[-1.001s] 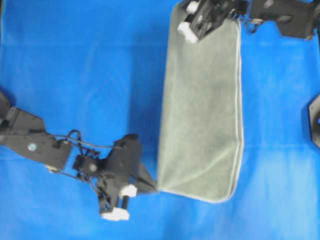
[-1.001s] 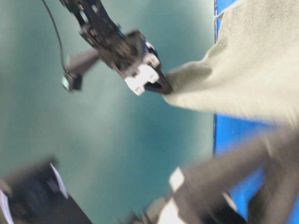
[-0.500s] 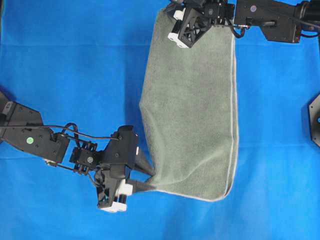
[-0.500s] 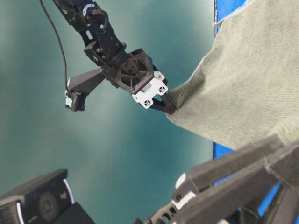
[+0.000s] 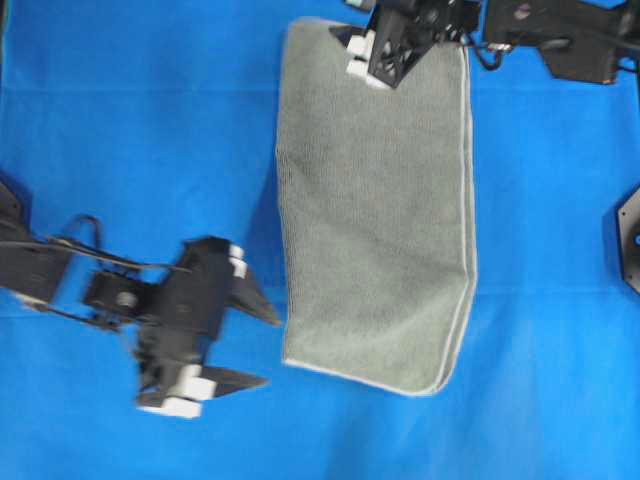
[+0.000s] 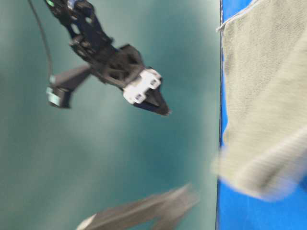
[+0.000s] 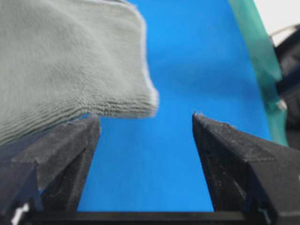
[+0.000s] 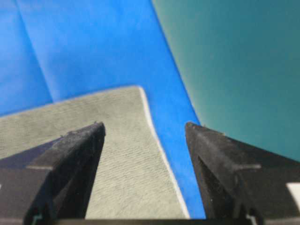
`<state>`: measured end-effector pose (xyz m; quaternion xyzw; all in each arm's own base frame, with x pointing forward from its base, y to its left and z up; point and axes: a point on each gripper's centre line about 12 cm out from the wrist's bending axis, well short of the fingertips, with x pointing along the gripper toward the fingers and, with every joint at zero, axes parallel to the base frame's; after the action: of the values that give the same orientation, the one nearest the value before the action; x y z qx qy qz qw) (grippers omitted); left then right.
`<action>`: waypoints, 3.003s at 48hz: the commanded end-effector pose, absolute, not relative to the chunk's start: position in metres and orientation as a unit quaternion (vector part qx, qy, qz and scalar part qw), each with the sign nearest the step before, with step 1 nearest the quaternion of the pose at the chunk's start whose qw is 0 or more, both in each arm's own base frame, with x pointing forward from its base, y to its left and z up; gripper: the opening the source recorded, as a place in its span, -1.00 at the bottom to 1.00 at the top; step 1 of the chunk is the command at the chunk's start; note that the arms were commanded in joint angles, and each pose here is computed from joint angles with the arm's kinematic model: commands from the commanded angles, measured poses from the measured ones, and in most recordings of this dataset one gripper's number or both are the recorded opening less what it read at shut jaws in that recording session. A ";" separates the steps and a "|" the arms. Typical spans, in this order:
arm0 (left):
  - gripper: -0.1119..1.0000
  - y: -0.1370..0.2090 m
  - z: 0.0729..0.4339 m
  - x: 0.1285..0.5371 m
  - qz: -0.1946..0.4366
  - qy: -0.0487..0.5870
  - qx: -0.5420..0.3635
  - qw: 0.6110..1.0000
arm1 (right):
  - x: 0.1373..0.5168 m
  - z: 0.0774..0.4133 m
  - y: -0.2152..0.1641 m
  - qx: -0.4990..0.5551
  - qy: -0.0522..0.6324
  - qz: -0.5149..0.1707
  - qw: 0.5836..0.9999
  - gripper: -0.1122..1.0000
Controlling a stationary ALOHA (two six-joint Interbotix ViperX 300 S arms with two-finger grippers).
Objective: Fold a large towel.
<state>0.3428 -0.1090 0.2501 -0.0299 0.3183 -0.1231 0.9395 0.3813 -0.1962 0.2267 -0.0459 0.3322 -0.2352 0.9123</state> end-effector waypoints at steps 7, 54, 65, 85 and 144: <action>0.52 -0.064 0.296 0.320 -0.088 0.267 -0.009 0.960 | 0.351 0.266 -0.170 -0.051 0.289 -0.232 0.927 0.40; 0.52 0.198 0.148 0.378 0.226 0.275 -0.049 0.933 | 0.256 0.135 -0.224 0.132 0.369 -0.329 0.859 0.40; 0.46 0.234 0.118 0.390 0.254 0.283 -0.065 0.922 | 0.259 0.106 -0.247 0.148 0.389 -0.337 0.845 0.40; -0.75 0.250 0.086 0.390 0.257 0.319 -0.059 0.910 | 0.264 0.102 -0.253 0.138 0.385 -0.327 0.852 -0.69; -0.75 0.176 0.248 0.322 0.200 0.269 0.085 0.938 | 0.279 0.261 -0.177 -0.006 0.309 -0.314 0.897 -0.72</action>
<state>0.3292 0.1978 0.2380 0.0761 0.2831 0.2169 0.9311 0.2810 -0.2004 0.2503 0.0040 0.3169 -0.3303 0.8891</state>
